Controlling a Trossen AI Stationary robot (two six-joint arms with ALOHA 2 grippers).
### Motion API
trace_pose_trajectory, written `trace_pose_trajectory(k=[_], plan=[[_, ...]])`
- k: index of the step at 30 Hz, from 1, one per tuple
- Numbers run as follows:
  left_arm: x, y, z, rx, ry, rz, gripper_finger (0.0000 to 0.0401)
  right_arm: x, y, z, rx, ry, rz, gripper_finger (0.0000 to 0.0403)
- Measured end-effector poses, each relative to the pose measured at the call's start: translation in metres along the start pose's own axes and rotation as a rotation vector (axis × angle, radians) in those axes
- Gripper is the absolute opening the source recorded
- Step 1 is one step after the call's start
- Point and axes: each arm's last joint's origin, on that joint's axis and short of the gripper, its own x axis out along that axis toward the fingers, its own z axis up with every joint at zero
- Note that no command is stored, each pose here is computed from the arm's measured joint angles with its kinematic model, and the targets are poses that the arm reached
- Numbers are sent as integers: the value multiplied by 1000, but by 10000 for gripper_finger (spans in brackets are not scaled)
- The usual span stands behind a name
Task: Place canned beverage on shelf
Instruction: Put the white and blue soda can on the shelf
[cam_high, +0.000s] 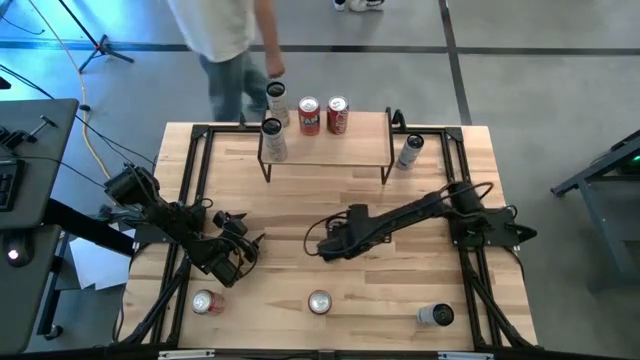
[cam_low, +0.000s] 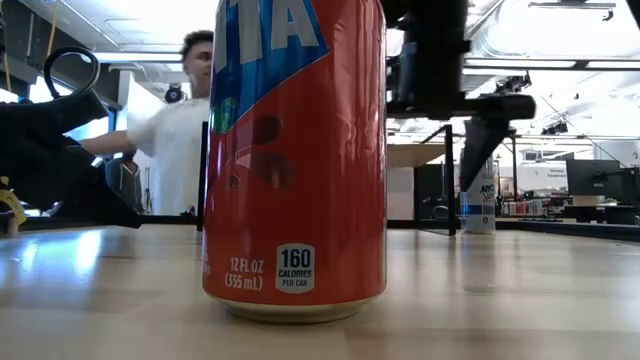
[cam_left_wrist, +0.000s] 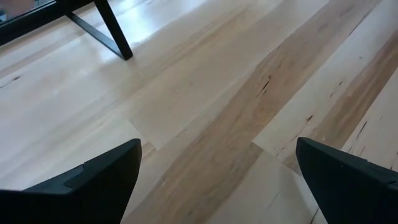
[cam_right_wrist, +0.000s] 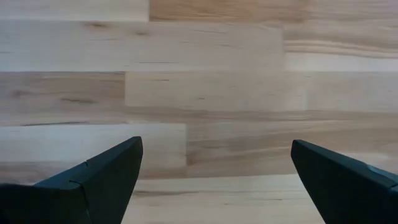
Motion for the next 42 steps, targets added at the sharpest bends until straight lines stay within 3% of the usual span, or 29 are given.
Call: trace_pose_trajectory(k=[13, 25, 31, 42], plan=[[0, -1, 1, -10, -7, -2, 400, -27, -92, 85, 67, 179, 100, 398], [-3, -10, 6, 10, -5, -25, 400, -61, -177, 173, 175, 156, 220, 398], [-3, -11, 6, 14, -4, -28, 400, -47, -188, 204, 231, 102, 168, 398], [-3, -11, 6, 16, -3, -28, 400, -4, -186, 258, 212, 116, 154, 398]])
